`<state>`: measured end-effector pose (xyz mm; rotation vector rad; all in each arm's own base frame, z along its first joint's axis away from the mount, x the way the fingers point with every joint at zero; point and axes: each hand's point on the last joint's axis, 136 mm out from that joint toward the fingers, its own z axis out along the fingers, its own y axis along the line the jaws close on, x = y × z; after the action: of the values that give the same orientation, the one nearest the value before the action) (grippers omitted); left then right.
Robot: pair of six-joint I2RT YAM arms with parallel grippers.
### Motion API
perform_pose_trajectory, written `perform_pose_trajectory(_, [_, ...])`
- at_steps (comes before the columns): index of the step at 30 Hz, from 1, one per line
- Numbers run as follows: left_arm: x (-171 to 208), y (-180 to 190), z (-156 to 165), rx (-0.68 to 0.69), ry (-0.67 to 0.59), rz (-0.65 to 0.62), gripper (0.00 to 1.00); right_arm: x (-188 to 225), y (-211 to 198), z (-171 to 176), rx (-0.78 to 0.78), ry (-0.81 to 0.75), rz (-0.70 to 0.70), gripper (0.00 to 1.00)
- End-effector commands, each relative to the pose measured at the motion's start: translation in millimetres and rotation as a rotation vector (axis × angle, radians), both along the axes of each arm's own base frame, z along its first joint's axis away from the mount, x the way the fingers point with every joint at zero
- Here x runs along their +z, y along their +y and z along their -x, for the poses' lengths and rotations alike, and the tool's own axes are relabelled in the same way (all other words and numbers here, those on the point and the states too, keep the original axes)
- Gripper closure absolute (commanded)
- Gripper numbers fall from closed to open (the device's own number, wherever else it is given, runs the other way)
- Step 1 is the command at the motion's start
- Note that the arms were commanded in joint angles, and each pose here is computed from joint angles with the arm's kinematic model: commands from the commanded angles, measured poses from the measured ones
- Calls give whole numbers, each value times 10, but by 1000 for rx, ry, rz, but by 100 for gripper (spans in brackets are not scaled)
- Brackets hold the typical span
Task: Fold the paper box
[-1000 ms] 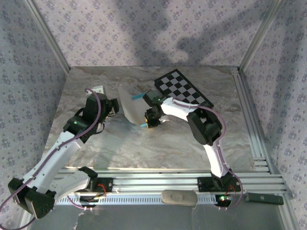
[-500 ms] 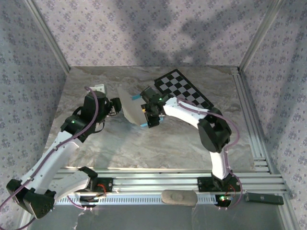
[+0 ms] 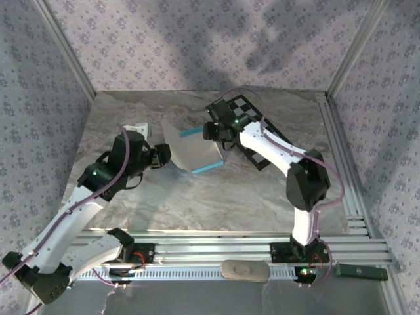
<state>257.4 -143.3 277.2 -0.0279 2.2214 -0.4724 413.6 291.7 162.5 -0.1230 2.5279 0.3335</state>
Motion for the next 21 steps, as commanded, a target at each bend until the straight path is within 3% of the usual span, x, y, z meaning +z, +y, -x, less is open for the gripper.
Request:
perform_pose_trajectory(1, [-137, -54, 162, -45, 33, 22, 39, -487, -229, -66, 172, 98, 166, 48])
perform_pose_trajectory(8, [-180, -327, 379, -231, -42, 171, 39, -781, -130, -290, 171, 138, 178, 48])
perform_pose_trajectory(21, [-337, -192, 507, -203, -26, 167, 39, -1109, -58, -451, 98, 206, 164, 56])
